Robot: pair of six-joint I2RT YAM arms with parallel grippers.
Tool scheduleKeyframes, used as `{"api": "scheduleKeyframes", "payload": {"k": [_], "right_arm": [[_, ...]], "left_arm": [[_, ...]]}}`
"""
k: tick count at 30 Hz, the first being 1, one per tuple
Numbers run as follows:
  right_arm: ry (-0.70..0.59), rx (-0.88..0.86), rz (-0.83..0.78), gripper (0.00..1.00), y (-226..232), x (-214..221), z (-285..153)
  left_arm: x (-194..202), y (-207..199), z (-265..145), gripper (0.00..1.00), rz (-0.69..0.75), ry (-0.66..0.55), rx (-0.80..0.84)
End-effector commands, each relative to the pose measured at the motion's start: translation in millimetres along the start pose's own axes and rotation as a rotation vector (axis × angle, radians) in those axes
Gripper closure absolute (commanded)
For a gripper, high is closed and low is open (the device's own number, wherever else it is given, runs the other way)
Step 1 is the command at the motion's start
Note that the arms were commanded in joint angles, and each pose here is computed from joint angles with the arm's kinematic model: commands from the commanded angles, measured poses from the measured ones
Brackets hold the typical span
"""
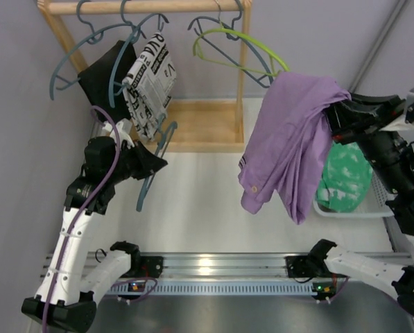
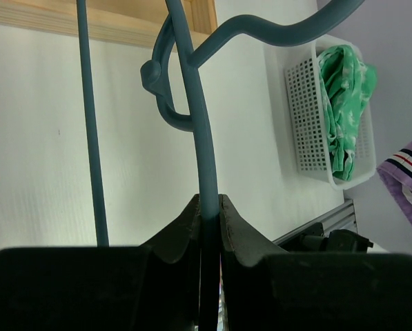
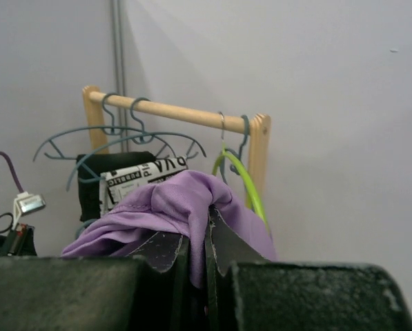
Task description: Remove the trousers from the hanger
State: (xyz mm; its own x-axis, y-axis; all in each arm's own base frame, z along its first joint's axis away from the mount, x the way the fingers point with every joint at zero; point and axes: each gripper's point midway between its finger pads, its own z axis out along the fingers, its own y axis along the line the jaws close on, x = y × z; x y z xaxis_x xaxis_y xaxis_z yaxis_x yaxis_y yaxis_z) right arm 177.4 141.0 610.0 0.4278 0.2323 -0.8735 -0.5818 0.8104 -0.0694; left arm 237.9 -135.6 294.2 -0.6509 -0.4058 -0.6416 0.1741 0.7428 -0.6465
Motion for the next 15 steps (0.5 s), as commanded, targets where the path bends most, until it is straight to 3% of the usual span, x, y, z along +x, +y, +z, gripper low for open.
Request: {"api": "scheduleKeyframes", "payload": {"k": [1, 15], "right_arm": [[-0.09, 0.089, 0.012, 1.0, -22.0, -30.5, -29.8], [-0.116, 0.576, -0.142, 1.0, -76.1, -32.6, -163.5]], "left_arm": [[-9.3, -10.4, -3.0, 1.0, 0.062, -0.027, 0.045], [-13.3, -16.1, -3.2, 1.0, 0.098, -0.024, 0.068]]}}
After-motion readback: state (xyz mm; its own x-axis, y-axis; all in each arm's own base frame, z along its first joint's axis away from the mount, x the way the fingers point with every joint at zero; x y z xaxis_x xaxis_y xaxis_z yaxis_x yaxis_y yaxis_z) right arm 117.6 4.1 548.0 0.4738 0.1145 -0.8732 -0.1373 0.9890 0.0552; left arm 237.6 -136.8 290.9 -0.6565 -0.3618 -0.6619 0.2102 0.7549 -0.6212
